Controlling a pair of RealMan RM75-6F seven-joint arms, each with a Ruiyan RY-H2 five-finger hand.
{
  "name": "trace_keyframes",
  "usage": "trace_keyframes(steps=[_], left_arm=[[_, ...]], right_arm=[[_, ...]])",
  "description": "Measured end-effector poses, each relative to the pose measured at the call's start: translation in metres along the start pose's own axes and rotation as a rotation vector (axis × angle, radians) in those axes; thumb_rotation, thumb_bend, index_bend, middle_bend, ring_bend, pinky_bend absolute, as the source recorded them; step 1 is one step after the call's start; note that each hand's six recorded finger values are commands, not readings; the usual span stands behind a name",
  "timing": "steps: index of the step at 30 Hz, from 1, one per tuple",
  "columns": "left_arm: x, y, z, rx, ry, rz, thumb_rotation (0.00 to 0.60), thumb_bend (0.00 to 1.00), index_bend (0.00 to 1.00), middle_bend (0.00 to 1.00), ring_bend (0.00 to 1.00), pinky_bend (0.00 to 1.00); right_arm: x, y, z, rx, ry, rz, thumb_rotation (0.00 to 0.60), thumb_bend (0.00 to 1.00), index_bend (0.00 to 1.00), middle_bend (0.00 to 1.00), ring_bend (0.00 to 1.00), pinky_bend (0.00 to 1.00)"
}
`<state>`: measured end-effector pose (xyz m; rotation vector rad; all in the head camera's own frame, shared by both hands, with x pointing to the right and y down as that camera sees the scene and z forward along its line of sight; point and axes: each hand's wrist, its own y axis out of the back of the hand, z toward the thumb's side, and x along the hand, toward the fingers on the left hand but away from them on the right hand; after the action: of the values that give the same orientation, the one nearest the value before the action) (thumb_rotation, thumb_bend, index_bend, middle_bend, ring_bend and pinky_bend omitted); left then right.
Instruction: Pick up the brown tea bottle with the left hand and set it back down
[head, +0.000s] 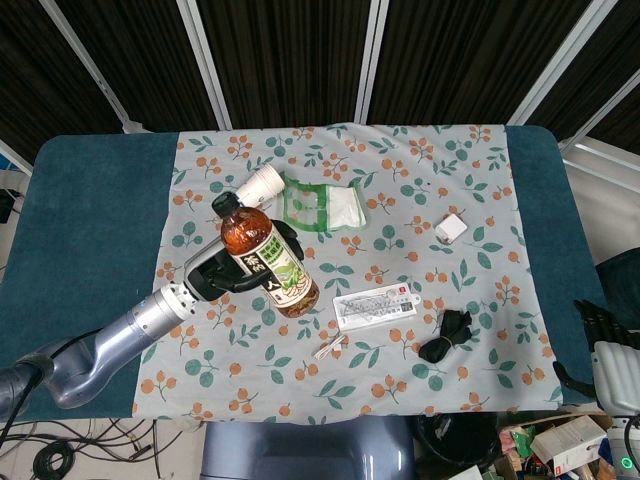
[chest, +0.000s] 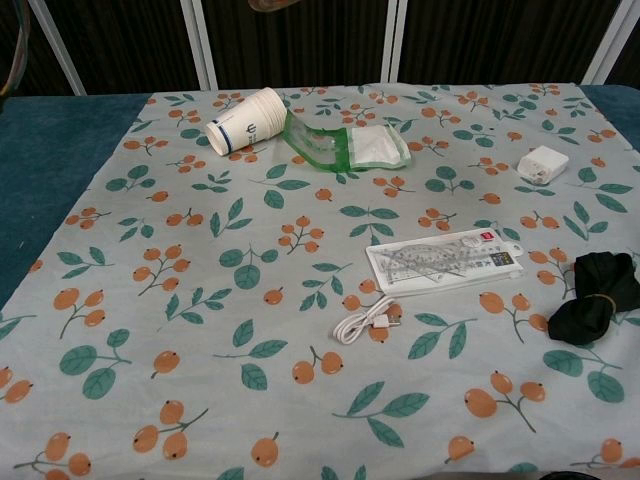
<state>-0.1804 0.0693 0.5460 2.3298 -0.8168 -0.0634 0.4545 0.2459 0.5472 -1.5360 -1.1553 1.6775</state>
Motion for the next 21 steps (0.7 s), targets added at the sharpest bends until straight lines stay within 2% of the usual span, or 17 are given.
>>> trace_keyframes(steps=[2,5,7,10,13,16,17,21], left_arm=[[-0.002,0.001,0.0,-0.045,0.012,-0.005,0.6,0.55,0.34,0.41,0.37,0.5],[-0.006,0.001,-0.004,-0.035,0.036,-0.009,0.6,0.55,0.34,0.41,0.37,0.5],[-0.007,0.001,-0.008,0.013,0.05,-0.009,0.6,0.55,0.34,0.41,0.37,0.5],[-0.009,0.003,-0.016,0.158,0.065,-0.005,0.6,0.55,0.34,0.41,0.37,0.51],[-0.011,0.006,-0.027,0.392,0.073,0.001,0.6,0.55,0.34,0.41,0.37,0.51],[-0.012,0.01,-0.038,0.707,0.076,0.007,0.6,0.55,0.35,0.42,0.37,0.51],[-0.012,0.012,-0.043,0.845,0.077,0.009,0.6,0.55,0.35,0.42,0.37,0.51],[-0.013,0.021,-0.06,1.294,0.086,0.014,0.6,0.55,0.36,0.43,0.37,0.51]], right_arm=[[0.0,0.0,0.0,0.002,0.0,0.002,0.6,0.19,0.0,0.05,0.06,0.15],[0.0,0.0,0.0,0.002,-0.001,0.001,0.6,0.19,0.0,0.05,0.06,0.15],[0.0,0.0,0.0,0.003,-0.001,-0.001,0.6,0.19,0.0,0.05,0.06,0.15],[0.0,0.0,0.0,0.002,-0.003,-0.001,0.6,0.19,0.0,0.05,0.06,0.15],[0.0,0.0,-0.001,0.0,-0.005,-0.001,0.6,0.19,0.0,0.05,0.06,0.15],[0.0,0.0,-0.002,-0.001,-0.005,0.0,0.6,0.19,0.0,0.05,0.06,0.15],[0.0,0.001,-0.002,-0.002,-0.005,0.0,0.6,0.19,0.0,0.05,0.06,0.15],[0.0,0.001,-0.002,-0.002,-0.004,0.001,0.6,0.19,0.0,0.05,0.06,0.15]])
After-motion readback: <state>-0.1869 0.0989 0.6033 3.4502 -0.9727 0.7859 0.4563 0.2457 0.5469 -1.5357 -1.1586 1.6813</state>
